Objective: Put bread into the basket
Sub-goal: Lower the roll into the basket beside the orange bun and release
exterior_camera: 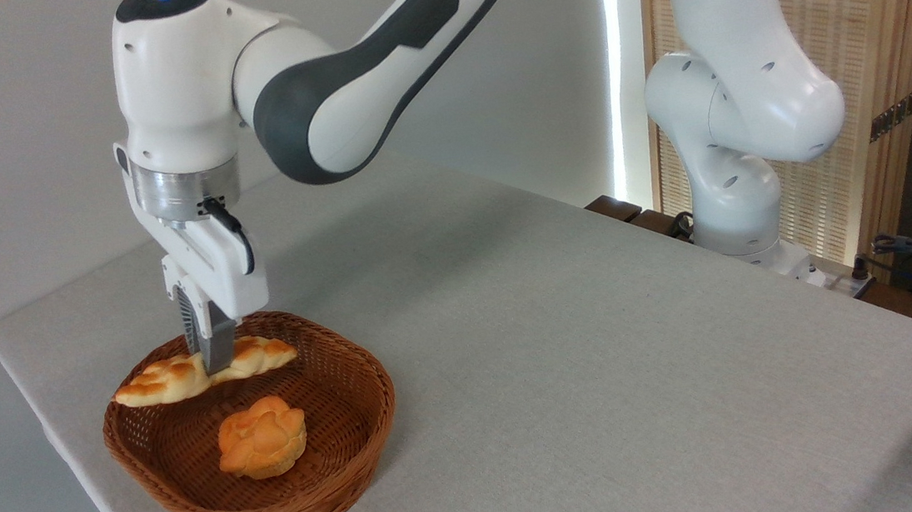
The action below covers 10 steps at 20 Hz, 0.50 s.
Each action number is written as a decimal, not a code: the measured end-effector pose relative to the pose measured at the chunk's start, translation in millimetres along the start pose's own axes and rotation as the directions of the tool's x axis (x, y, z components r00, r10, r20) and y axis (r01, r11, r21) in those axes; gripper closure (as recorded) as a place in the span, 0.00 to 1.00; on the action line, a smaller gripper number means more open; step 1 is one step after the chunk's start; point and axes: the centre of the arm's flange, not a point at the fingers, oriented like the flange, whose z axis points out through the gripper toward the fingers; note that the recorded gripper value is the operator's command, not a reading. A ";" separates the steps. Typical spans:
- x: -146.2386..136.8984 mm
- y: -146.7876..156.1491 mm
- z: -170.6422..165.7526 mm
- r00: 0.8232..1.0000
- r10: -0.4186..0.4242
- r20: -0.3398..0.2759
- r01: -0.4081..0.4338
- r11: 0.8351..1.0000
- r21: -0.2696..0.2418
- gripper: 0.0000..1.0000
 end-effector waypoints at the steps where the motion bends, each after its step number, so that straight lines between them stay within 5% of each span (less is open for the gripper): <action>1: 2.7 4.0 3.1 1.000 -0.002 0.000 0.002 1.000 -0.005 0.14; 3: 5.2 7.9 5.9 1.000 -0.001 0.001 0.001 1.000 -0.011 0.01; 10: 6.6 7.4 3.5 1.000 -0.001 -0.004 0.001 1.000 -0.008 0.00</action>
